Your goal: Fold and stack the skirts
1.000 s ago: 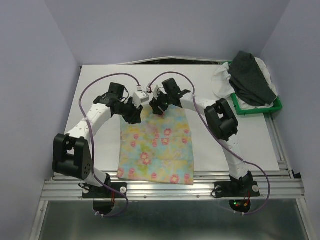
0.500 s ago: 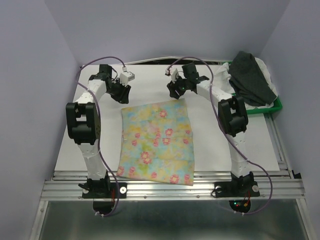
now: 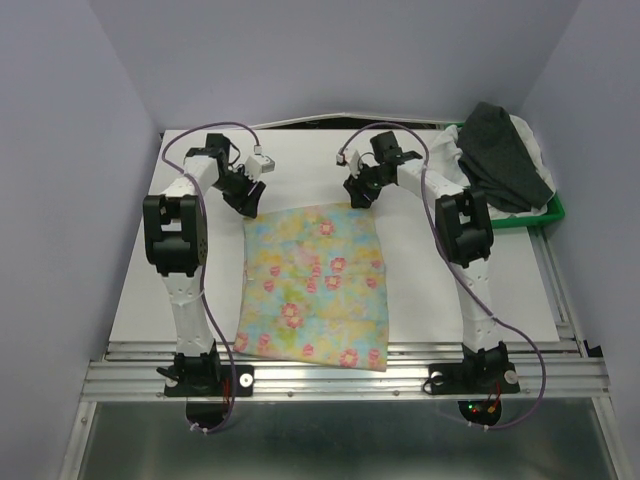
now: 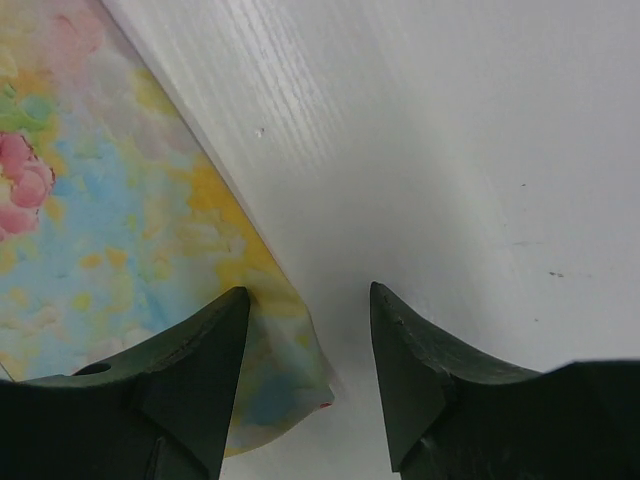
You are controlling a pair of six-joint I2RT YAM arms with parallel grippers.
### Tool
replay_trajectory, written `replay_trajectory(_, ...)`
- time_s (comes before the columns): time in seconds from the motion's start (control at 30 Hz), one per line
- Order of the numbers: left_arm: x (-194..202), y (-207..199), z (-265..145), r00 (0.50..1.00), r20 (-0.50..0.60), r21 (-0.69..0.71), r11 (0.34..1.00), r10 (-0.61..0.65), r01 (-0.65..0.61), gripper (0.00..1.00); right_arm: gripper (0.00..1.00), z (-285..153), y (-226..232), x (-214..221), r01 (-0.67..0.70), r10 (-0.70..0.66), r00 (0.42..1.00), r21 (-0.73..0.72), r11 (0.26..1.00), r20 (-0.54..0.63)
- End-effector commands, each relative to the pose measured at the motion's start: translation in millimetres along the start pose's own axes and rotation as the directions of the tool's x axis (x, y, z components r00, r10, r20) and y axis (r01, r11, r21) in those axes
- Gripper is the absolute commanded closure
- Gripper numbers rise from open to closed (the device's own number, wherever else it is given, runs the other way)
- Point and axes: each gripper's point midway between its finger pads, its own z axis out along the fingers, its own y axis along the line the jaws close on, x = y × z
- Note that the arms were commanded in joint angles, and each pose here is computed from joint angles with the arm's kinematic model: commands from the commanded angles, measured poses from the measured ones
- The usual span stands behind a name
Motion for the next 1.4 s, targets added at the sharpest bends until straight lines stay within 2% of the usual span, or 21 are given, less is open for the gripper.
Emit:
replay_trajectory(0.0,-1.6,3.8,-6.1,0.999,-0.009,-0.007,0.999,0.034,-0.034,0.41,0.43,-7.6,3.6,-6.7,0.07,-0.07,0.998,-0.031,0.997,-0.001)
replay_trajectory(0.1,3.2,7.4,-1.1,0.999,-0.028,-0.012,0.999,0.032,-0.033,0.41,0.45,-9.2,2.2,-3.1,0.09,-0.091,0.996,-0.021,0.996,-0.017)
replay_trajectory(0.27,9.2,13.4,7.4,0.998,-0.05,-0.019,0.999,0.031,-0.032,0.44,0.55,-13.6,-3.7,2.9,0.104,-0.104,0.994,-0.007,0.995,-0.04)
replay_trajectory(0.33,9.5,14.5,10.0,0.998,-0.05,-0.017,0.999,0.027,-0.028,0.5,0.63,-15.3,-6.5,-0.3,0.109,-0.109,0.993,0.003,0.994,-0.038)
replay_trajectory(0.37,8.5,15.1,10.2,0.998,-0.047,-0.018,0.999,0.029,-0.03,0.58,0.66,-16.3,-7.9,-3.1,0.112,-0.111,0.993,0.008,0.994,-0.033)
replay_trajectory(0.4,7.3,15.3,10.6,0.999,-0.043,-0.015,0.999,0.03,-0.03,0.62,0.73,-18.6,-10.5,-8.2,0.112,-0.112,0.993,0.018,0.994,-0.026)
replay_trajectory(0.43,7.3,15.2,11.6,0.999,-0.041,-0.012,0.999,0.029,-0.029,0.66,0.77,-21.3,-16.4,-8.8,0.103,-0.102,0.995,0.031,0.994,-0.02)
replay_trajectory(0.47,7.1,14.6,12.5,0.999,-0.041,-0.009,0.999,0.033,-0.033,0.74,0.8,-22.2,-18.0,-12.5,0.091,-0.09,0.996,0.039,0.995,-0.011)
replay_trajectory(0.57,5.8,12.5,11.3,0.999,-0.03,0.0,0.999,0.043,-0.043,0.83,0.96,-33.3,-34.7,-27.4,0.05,-0.053,0.998,0.08,0.995,0.034)
replay_trajectory(0.63,5.5,12.2,10.9,0.999,-0.027,0.001,0.999,0.047,-0.047,0.87,0.99,-38.1,-39.4,-42.8,0.045,-0.052,0.996,0.095,0.994,0.074)
replay_trajectory(0.77,4.9,10.9,11.0,0.999,-0.019,0.003,0.999,0.05,-0.05,1.0,0.99,-45.0,-46.6,-45.7,0.04,-0.05,0.995,0.112,0.993,0.087)
replay_trajectory(0.93,-1.4,13.4,7.2,0.999,0.005,-0.02,0.999,0.038,-0.038,1.0,0.99,-48.0,-47.9,-42.4,0.057,-0.066,0.995,0.127,0.99,0.069)
replay_trajectory(1.1,-28.9,19.8,-15.0,0.994,0.096,-0.072,0.996,0.054,-0.048,1.0,0.99,-60.7,-56.3,-50.4,0.056,-0.07,0.994,0.166,0.985,0.084)
replay_trajectory(1.37,-75.3,29.9,-58.3,0.971,0.21,-0.182,0.98,0.113,-0.075,1.0,0.99,-89.4,-99.3,-91.2,0.043,-0.106,0.981,0.351,0.936,0.165)
